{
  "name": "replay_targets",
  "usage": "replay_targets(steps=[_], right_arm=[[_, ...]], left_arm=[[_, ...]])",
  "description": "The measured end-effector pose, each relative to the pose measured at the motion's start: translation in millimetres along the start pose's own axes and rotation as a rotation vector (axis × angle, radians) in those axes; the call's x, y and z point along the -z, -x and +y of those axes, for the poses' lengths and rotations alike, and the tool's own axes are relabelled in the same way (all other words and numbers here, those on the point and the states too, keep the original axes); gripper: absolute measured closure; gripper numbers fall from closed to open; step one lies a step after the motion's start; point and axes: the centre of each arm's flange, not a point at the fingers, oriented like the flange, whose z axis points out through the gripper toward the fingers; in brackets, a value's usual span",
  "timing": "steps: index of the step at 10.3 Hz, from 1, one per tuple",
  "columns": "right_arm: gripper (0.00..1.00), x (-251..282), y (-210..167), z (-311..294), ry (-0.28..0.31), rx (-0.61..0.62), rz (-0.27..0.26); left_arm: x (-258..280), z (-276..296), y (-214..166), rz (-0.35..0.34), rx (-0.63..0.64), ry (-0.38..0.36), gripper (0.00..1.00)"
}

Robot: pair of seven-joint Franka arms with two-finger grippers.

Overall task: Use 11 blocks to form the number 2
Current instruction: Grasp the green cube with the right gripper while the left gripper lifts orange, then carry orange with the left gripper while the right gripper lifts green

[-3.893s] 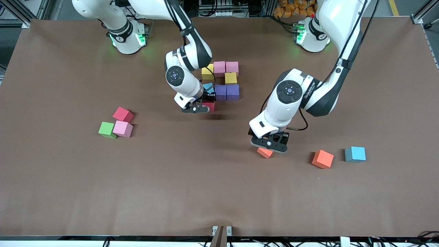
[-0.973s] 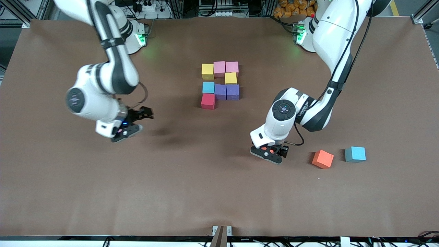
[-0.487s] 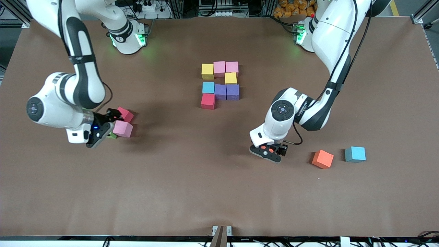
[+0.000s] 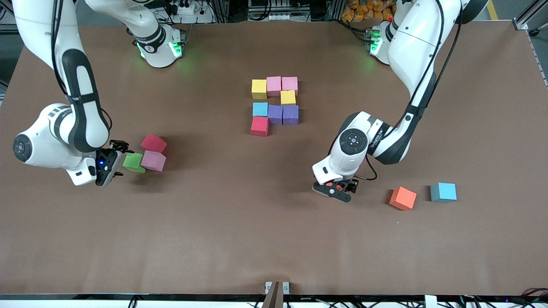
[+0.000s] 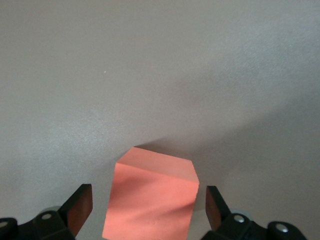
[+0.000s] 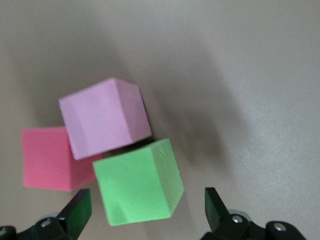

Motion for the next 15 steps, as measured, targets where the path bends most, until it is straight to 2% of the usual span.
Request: replay_targets(steps=[3, 4, 5, 6, 10, 15], right_arm=[[0.00, -22.7, 1.7, 2.4, -0.021, 0.053, -0.020], [0.00, -27.2, 2.4, 1.0, -0.032, 0.068, -0.013], [0.00, -31.1, 4.3, -1.1, -0.045, 0.081, 0.000], [0.00, -33.8, 5.8, -3.0, -0.058, 0.088, 0.007], [0.00, -40.4, -1.2, -8.9, -0.095, 0.093, 0.024], [0.00, -40.0, -2.3, -8.2, -0.094, 0.092, 0.028]], left_arm=[[-12.4, 1.8, 3.4, -0.018, 0.002, 0.004, 0.01], [-16.5, 4.2, 4.7, -0.026, 0.012, 0.013, 0.11], [-19.6, 7.5, 5.7, -0.033, 0.025, 0.030, 0.28], [-17.2, 9.5, 3.6, -0.029, 0.039, 0.043, 0.36], [5.5, 31.0, -11.9, 0.011, 0.111, 0.096, 0.36], [27.1, 117.3, -8.2, -0.003, 0.259, 0.108, 0.37]])
